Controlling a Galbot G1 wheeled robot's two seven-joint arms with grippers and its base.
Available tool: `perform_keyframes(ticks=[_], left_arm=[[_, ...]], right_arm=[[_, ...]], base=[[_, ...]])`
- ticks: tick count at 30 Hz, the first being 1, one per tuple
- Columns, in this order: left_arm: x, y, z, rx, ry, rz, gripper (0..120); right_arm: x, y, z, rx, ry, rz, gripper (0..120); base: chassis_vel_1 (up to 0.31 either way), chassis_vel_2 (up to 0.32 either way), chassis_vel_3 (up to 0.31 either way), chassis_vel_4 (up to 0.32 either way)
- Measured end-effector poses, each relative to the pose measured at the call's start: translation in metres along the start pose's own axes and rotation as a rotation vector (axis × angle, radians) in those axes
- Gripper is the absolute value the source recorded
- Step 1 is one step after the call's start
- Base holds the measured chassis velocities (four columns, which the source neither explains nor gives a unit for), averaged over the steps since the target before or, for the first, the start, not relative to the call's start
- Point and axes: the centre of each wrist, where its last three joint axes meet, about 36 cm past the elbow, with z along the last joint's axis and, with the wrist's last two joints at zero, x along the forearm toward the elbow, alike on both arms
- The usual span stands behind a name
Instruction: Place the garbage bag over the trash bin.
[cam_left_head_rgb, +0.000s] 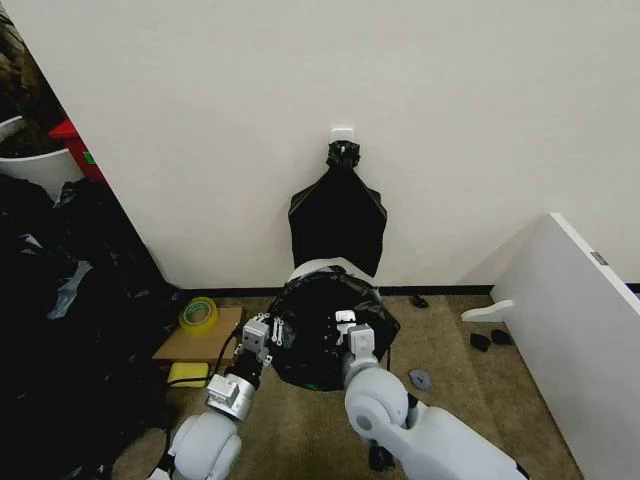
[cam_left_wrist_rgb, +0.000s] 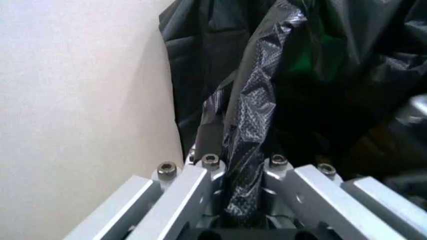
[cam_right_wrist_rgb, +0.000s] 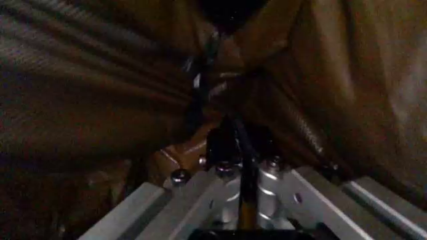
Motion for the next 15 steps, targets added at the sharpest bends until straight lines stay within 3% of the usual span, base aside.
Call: perform_keyframes(ticks=[5,10,13,15], left_arm=[[-0.001,0.003,0.002,-0.005,-0.002,-0.007,2],[-0.003,0.008,0.007,-0.008,0.004,-0.019,2],[-0.004,0.009,0.008,-0.008,0.006,-0.020,2],[-0.004,0.008,0.008,-0.006,0.005,-0.017,2]], right_arm=[[-0.006,-0.002,0.008,0.029,-0.138,-0.016,0],[0.016,-0.004,0.019,0.023,-0.249,-0.113,0],[0.030,0.000,0.018,-0.003,-0.231,-0.149,0],[0.046,0.007,0.012,-0.041,-0.127,-0.163,0]], base=[[0.000,0.000,0.000,0.000],[0.000,0.000,0.000,0.000],[0.000,0.000,0.000,0.000],[0.000,0.000,0.000,0.000]])
